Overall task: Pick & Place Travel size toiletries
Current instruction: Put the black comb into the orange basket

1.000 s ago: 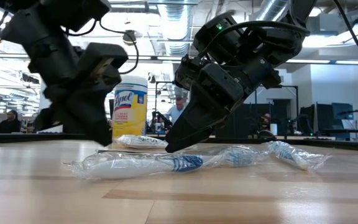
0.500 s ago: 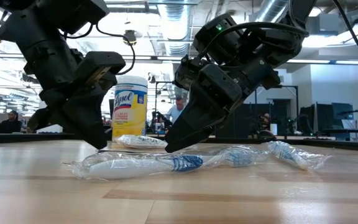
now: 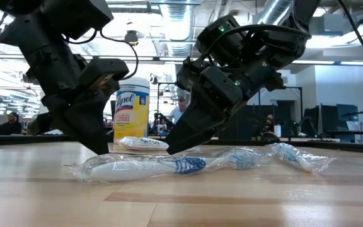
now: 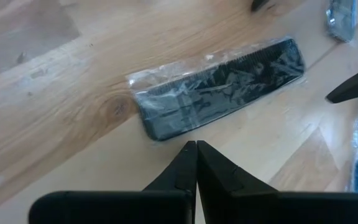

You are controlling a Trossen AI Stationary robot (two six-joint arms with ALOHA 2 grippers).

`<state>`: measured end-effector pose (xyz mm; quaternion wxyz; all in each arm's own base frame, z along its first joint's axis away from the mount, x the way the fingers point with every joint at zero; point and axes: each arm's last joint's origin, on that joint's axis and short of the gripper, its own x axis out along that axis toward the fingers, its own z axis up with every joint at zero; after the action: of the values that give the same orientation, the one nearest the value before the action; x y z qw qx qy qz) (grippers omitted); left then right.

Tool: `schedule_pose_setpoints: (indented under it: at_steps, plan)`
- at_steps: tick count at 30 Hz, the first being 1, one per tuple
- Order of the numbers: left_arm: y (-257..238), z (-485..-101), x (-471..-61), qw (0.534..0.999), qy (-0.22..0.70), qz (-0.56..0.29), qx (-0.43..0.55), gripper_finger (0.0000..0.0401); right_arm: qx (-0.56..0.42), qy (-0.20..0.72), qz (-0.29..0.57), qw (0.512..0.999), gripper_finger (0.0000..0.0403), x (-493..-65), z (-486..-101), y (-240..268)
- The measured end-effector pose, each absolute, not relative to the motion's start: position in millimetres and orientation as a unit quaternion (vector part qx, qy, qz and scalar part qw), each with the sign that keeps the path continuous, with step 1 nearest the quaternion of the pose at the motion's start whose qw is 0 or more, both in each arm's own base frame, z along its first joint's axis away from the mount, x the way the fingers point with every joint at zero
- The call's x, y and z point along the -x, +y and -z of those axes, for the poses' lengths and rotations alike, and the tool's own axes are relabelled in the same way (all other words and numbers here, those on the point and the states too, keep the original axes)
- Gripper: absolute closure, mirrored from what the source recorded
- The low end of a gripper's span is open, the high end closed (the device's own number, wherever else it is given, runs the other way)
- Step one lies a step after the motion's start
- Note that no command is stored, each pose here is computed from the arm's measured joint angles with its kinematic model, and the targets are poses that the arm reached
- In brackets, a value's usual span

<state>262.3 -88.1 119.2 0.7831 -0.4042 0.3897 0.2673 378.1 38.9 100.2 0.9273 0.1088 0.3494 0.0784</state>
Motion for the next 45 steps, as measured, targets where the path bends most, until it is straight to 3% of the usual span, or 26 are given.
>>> schedule_pose_setpoints:
  at_steps: [45]
  plan:
    - [-75.6, -125.4, -268.8, 0.794, 0.354, -0.278, 0.408, 0.0401, -0.117, 0.35, -0.081, 0.926, 0.0039, -377.9, -100.6, 41.9]
